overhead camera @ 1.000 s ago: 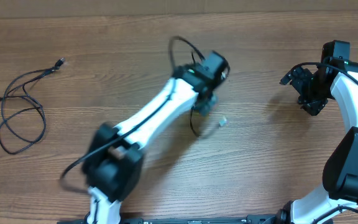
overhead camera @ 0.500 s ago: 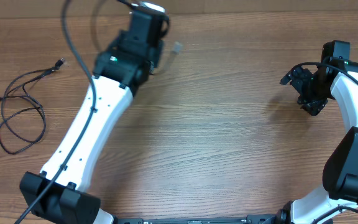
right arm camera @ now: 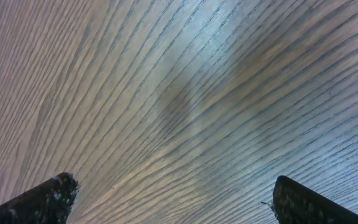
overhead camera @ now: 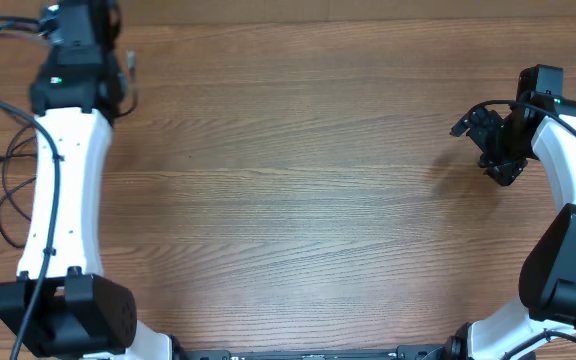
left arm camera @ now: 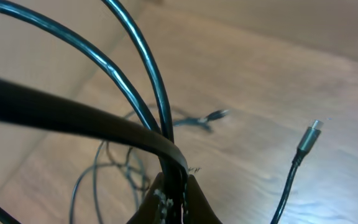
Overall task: Untangle cables
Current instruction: 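Lift the grasped black cable and carry it to the upper left, then lower the cable beside the left cable pile and open the left gripper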
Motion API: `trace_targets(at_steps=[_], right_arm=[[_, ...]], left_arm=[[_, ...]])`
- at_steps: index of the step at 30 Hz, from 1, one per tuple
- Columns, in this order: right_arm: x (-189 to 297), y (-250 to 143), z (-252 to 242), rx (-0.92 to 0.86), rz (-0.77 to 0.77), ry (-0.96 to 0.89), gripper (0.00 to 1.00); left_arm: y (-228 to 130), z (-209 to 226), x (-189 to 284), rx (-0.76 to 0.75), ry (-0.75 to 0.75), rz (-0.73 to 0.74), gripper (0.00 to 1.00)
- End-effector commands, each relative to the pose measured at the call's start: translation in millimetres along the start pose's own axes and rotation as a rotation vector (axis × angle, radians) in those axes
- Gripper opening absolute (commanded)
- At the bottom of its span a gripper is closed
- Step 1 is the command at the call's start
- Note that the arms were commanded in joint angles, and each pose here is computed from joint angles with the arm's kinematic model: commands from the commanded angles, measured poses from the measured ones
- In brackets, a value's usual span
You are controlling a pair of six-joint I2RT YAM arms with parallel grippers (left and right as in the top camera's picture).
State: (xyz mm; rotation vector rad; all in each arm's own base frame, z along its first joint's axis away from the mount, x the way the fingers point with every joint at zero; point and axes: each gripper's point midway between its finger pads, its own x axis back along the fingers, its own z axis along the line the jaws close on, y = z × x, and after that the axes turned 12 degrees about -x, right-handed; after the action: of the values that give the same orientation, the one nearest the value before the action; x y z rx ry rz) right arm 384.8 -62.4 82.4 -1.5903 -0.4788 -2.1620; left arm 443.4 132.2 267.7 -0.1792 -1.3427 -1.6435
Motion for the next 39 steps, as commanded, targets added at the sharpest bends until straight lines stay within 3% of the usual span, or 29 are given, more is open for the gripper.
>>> trace_targets(at_steps=[1, 8, 22, 26, 29, 31, 36, 39], right_arm=[[5, 9, 6, -0.003, -0.03, 0.011, 1.0], [5, 9, 6, -0.003, -0.03, 0.011, 1.0], [5, 9, 6, -0.003, -0.03, 0.011, 1.0], [5, 9, 6, -0.003, -0.03, 0.011, 1.0], [5, 9, 6, -0.003, -0.03, 0.011, 1.0], [5, 9, 6, -0.003, -0.03, 0.011, 1.0], [5, 9, 6, -0.003, -0.03, 0.011, 1.0], [5, 9, 6, -0.003, -0.03, 0.011, 1.0]], left_arm=[[-28, 21, -41, 0.078, 0.0, 0.126, 0.04], [-88, 58, -101, 0.166, 0.025, 0.347, 0.04], [-151, 79, -168, 0.478, -0.295, 0.503, 0.04], [-151, 50, -182, 0.516, -0.504, 0.488, 0.04], [-142, 9, -187, 0.468, -0.738, 0.428, 0.04], [-147, -12, -193, 0.444, -0.8, 0.433, 0.04], [-186, -23, -219, 0.363, -0.653, 0.549, 0.04], [-185, -18, -222, 0.346, -0.617, 0.544, 0.04]])
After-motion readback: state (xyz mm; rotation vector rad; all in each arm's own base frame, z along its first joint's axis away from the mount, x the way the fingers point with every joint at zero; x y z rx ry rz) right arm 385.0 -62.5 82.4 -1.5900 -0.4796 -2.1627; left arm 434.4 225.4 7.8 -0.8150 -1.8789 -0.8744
